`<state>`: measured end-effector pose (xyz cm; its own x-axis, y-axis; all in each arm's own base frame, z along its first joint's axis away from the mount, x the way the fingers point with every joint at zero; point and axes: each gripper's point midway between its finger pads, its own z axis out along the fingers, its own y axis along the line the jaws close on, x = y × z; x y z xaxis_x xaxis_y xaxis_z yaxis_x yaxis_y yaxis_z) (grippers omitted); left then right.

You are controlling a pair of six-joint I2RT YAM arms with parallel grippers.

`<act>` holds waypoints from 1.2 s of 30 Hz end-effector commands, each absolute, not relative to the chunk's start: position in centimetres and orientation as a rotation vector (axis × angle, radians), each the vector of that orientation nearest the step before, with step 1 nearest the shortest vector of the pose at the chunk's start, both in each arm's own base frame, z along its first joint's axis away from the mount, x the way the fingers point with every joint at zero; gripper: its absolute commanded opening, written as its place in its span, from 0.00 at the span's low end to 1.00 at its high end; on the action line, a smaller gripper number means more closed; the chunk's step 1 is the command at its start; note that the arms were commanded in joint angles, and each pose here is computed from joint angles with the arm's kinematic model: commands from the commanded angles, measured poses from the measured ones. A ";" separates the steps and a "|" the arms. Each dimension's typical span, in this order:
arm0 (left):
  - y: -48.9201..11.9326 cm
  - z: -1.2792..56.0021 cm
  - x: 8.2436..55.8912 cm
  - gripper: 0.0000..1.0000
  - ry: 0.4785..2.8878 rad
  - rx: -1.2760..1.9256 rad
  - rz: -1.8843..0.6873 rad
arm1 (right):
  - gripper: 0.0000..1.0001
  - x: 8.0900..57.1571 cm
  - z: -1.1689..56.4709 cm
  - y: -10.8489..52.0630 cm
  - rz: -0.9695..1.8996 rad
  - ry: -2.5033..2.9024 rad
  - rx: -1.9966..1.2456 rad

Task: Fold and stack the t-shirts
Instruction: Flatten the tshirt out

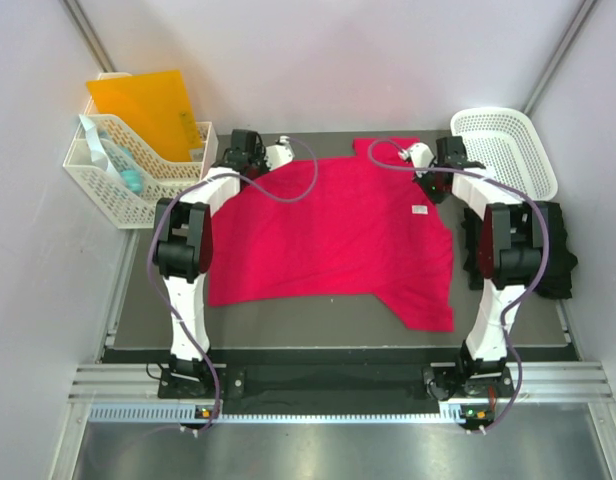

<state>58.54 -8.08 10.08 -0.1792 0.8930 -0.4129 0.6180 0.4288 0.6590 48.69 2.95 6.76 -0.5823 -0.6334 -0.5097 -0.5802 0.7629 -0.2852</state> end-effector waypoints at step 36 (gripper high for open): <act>-3.4 4.6 64.1 0.00 1.885 1.190 0.857 | 0.00 46.8 3.0 3.8 -0.019 2.459 -0.942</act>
